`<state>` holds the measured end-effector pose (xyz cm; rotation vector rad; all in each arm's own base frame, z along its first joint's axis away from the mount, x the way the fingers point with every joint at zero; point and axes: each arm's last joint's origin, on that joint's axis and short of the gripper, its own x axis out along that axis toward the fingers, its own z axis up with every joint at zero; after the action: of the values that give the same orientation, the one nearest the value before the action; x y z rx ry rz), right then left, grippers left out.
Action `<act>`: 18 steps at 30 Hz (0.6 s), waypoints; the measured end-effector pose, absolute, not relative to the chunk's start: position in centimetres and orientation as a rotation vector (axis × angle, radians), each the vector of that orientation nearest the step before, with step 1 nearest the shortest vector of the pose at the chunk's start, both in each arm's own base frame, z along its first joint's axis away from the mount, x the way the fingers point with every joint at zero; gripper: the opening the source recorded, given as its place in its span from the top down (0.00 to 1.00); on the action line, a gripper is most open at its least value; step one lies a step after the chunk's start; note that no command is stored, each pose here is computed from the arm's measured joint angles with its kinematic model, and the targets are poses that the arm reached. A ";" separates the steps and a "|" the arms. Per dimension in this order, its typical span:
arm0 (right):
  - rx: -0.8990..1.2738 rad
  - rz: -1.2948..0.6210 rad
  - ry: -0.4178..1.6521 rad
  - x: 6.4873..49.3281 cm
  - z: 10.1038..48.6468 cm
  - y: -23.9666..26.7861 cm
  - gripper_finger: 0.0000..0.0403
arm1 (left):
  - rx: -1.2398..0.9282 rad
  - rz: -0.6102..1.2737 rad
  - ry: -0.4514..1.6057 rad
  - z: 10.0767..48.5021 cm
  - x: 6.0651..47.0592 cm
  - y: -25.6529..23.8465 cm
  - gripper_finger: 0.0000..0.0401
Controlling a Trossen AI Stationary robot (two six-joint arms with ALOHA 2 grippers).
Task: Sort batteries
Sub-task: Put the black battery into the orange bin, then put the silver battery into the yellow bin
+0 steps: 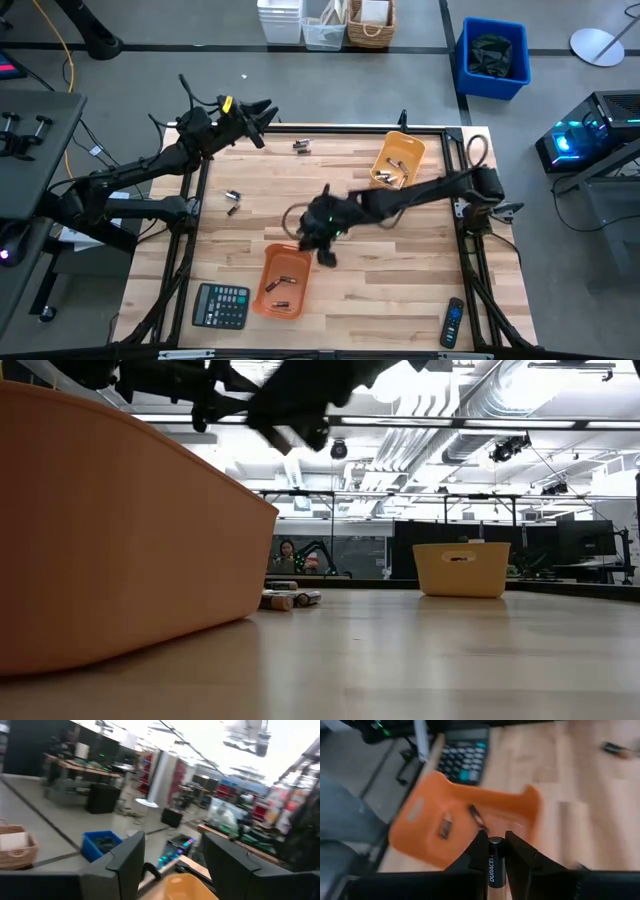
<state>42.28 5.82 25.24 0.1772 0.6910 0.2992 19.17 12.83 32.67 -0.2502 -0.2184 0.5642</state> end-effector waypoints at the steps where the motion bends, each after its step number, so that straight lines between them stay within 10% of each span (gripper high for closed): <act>1: 0.192 0.310 0.677 42.7 24.7 6.6 0.93 | -0.253 0.540 -0.215 32.7 19.2 12.8 0.53; 9: 0.243 0.252 0.632 44.2 21.5 10.7 0.92 | -0.397 0.349 -0.237 33.1 19.2 11.7 0.53; 18: 0.147 0.003 0.576 43.3 21.8 13.3 0.51 | -0.467 0.153 -0.236 34.0 19.7 8.0 0.53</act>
<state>43.32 13.32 21.77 0.1473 0.5756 0.0028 19.67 8.05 34.04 -0.4669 -0.2364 0.1528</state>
